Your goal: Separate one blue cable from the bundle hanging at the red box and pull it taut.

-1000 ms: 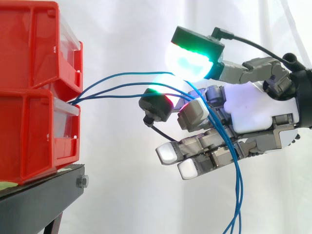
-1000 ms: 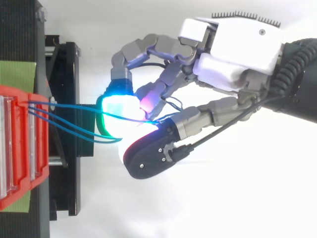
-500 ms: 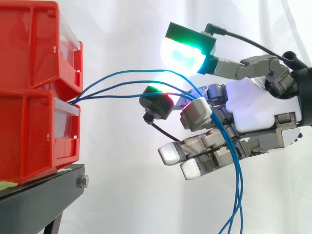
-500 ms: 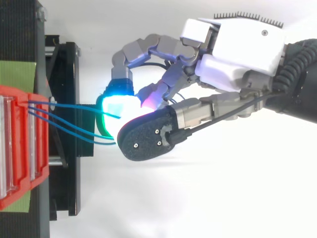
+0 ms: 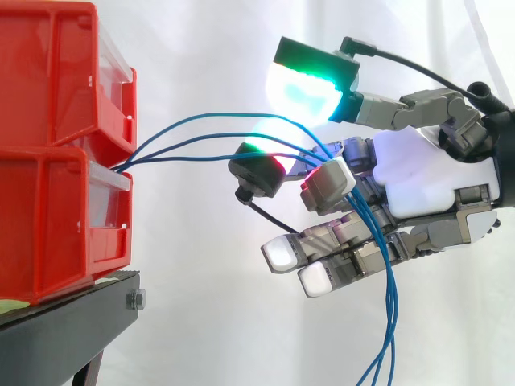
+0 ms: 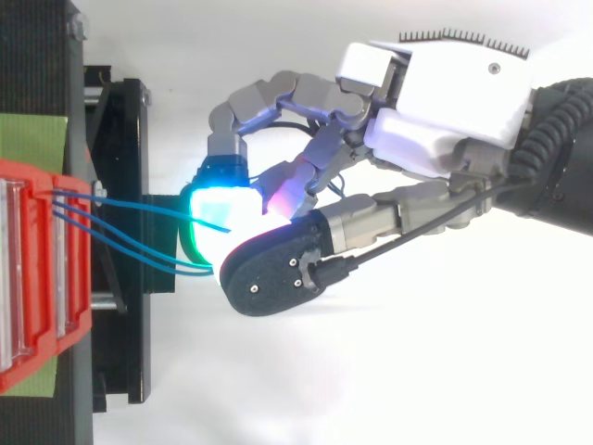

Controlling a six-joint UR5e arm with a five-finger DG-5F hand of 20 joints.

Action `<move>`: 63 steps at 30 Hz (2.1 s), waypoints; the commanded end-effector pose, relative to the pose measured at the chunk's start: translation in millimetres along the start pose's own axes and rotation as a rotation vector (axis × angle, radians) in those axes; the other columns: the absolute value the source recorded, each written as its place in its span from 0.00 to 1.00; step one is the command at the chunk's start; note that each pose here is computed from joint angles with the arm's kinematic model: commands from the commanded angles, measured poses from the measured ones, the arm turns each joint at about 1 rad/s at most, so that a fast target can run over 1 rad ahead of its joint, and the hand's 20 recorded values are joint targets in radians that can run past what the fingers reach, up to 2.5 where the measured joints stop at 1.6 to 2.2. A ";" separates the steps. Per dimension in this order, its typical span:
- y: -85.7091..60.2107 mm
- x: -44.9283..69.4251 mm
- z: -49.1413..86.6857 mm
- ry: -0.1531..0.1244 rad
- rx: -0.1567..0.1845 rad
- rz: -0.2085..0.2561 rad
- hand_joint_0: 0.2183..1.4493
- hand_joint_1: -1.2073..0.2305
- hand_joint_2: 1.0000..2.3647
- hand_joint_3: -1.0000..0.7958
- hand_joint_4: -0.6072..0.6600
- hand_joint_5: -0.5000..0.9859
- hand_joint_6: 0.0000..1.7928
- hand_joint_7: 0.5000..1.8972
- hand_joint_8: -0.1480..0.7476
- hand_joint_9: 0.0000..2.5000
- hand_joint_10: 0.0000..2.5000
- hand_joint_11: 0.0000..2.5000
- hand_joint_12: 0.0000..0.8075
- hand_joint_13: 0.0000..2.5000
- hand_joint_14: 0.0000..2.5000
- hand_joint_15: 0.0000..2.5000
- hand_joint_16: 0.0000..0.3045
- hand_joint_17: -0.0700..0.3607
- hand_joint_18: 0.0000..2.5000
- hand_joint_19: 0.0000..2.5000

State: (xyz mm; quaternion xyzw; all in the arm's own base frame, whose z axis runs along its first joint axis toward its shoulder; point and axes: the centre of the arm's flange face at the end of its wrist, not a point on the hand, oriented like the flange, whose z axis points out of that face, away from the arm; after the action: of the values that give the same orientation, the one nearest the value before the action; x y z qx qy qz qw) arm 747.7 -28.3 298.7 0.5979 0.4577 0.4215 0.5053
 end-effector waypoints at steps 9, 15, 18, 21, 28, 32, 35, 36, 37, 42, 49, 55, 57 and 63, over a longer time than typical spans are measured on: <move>0.1 0.1 0.1 -0.001 -0.001 0.000 0.33 0.38 0.00 0.32 0.50 0.25 0.49 0.49 0.52 0.50 0.01 0.42 0.47 0.29 0.01 0.20 0.16 0.41 0.24 0.24; -0.8 0.1 0.5 -0.003 -0.001 0.000 0.36 0.29 0.01 0.41 0.52 0.24 0.52 0.44 0.54 0.49 0.01 0.45 0.47 0.28 0.01 0.20 0.16 0.42 0.25 0.24; 0.2 0.1 0.2 -0.002 -0.003 0.001 0.39 0.25 0.01 0.43 0.48 0.24 0.52 0.48 0.55 0.49 0.01 0.46 0.47 0.28 0.01 0.20 0.16 0.42 0.25 0.24; 0.4 0.1 0.3 -0.002 -0.004 0.002 0.47 0.25 0.01 0.39 0.40 0.23 0.54 0.48 0.54 0.49 0.01 0.47 0.47 0.28 0.01 0.20 0.16 0.42 0.25 0.25; 0.3 -0.1 0.2 -0.004 -0.003 0.001 0.35 0.29 0.00 0.28 0.51 0.23 0.53 0.31 0.53 0.50 0.01 0.48 0.47 0.29 0.01 0.20 0.16 0.42 0.26 0.23; 0.3 -0.1 0.2 -0.004 -0.003 0.001 0.30 0.35 0.00 0.28 0.54 0.23 0.52 0.34 0.54 0.50 0.01 0.47 0.48 0.29 0.01 0.20 0.16 0.42 0.26 0.23; 0.4 0.0 0.3 -0.004 -0.004 0.002 0.32 0.37 0.00 0.28 0.54 0.23 0.52 0.33 0.54 0.50 0.01 0.47 0.48 0.29 0.01 0.20 0.16 0.42 0.26 0.23; 0.3 1.1 0.1 -0.002 -0.004 0.001 0.32 0.37 0.00 0.28 0.54 0.23 0.52 0.32 0.54 0.50 0.01 0.47 0.48 0.29 0.01 0.20 0.16 0.42 0.26 0.24; 0.3 -0.1 0.2 -0.004 -0.003 0.001 0.32 0.38 0.00 0.28 0.54 0.22 0.52 0.32 0.54 0.50 0.01 0.47 0.48 0.30 0.01 0.20 0.16 0.42 0.27 0.24; 0.3 -0.1 0.2 -0.004 -0.003 0.001 0.35 0.36 0.01 0.33 0.52 0.22 0.53 0.34 0.55 0.50 0.00 0.47 0.48 0.30 0.01 0.20 0.16 0.42 0.27 0.24; 0.2 1.0 0.0 -0.002 -0.003 0.001 0.40 0.29 0.01 0.45 0.45 0.22 0.55 0.36 0.55 0.49 0.00 0.47 0.48 0.29 0.01 0.20 0.16 0.42 0.26 0.24; 0.2 1.0 0.0 -0.002 -0.003 0.001 0.32 0.33 0.00 0.28 0.56 0.21 0.54 0.23 0.55 0.48 0.00 0.47 0.48 0.29 0.01 0.20 0.17 0.43 0.26 0.23; 0.2 0.9 0.0 -0.004 -0.003 0.001 0.29 0.35 0.00 0.28 0.56 0.22 0.53 0.23 0.56 0.49 0.00 0.47 0.49 0.29 0.01 0.20 0.17 0.43 0.26 0.24; 0.3 0.3 0.0 -0.010 -0.004 0.001 0.28 0.40 0.00 0.28 0.57 0.22 0.52 0.24 0.56 0.50 0.00 0.47 0.49 0.29 0.01 0.20 0.17 0.43 0.26 0.24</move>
State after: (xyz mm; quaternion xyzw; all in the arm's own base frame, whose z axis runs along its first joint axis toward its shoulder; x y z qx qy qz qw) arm 748.0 -27.8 298.7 0.5988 0.4547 0.4200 0.5082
